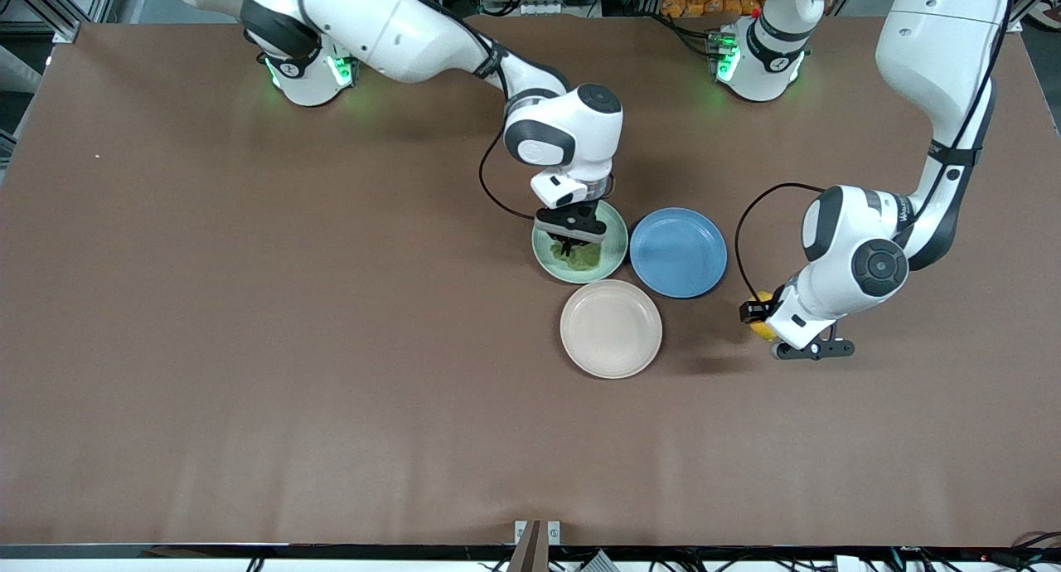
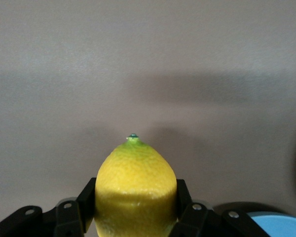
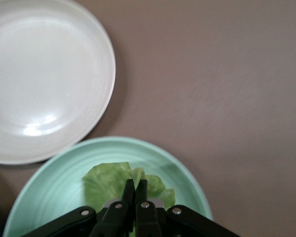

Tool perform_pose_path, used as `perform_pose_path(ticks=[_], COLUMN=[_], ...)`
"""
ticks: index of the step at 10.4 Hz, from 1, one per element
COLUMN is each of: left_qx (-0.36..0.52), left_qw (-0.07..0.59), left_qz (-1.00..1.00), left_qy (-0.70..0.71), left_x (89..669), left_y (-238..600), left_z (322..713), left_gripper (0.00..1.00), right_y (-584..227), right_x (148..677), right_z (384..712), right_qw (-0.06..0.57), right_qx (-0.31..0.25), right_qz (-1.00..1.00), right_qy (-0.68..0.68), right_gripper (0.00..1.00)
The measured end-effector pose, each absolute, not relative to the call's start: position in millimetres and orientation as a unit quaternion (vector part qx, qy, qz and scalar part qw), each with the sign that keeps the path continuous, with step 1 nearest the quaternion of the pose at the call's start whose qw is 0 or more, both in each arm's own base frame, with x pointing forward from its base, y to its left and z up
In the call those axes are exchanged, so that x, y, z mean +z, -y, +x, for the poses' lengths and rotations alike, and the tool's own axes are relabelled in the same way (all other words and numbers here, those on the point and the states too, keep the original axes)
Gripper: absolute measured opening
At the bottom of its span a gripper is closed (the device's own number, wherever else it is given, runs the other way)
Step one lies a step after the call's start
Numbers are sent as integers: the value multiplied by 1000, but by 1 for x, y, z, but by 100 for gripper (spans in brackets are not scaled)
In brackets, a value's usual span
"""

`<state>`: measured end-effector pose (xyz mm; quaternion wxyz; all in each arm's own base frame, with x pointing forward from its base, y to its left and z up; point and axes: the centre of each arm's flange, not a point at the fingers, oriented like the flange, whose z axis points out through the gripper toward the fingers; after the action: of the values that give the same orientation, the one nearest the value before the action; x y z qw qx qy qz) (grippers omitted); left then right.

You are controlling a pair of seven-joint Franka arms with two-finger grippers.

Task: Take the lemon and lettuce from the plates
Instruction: 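Carry the lemon beside the plates while the right gripper carries lettuce away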

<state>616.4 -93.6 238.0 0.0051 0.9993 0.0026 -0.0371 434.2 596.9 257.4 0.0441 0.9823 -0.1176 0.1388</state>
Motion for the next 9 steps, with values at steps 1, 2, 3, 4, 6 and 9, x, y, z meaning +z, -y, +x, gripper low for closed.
perform_pose_path(ticks=[1,2,3,4,6,9], left_qx=[-40,-43,-44,-44,-36,6], left_qw=[6,7,8,9,5,-3], left_qz=[999,999,999,998,999,999], left_qy=[9,20,29,35,40,38], left_x=[235,233,232,231,235,279], left_y=[82,69,56,43,21,20], left_z=[616,615,615,616,620,631], left_gripper=[66,66,66,66,66,66], right_y=[-580,-554,-518,-477,-395,-269], right_x=[298,343,387,424,479,507], right_z=[455,481,509,535,573,616], right_qw=[41,30,20,11,-1,11], right_qx=[118,94,73,57,25,-17], right_qz=[985,988,990,992,995,998], right_qy=[118,118,117,113,98,58], right_gripper=[3,3,3,3,3,3])
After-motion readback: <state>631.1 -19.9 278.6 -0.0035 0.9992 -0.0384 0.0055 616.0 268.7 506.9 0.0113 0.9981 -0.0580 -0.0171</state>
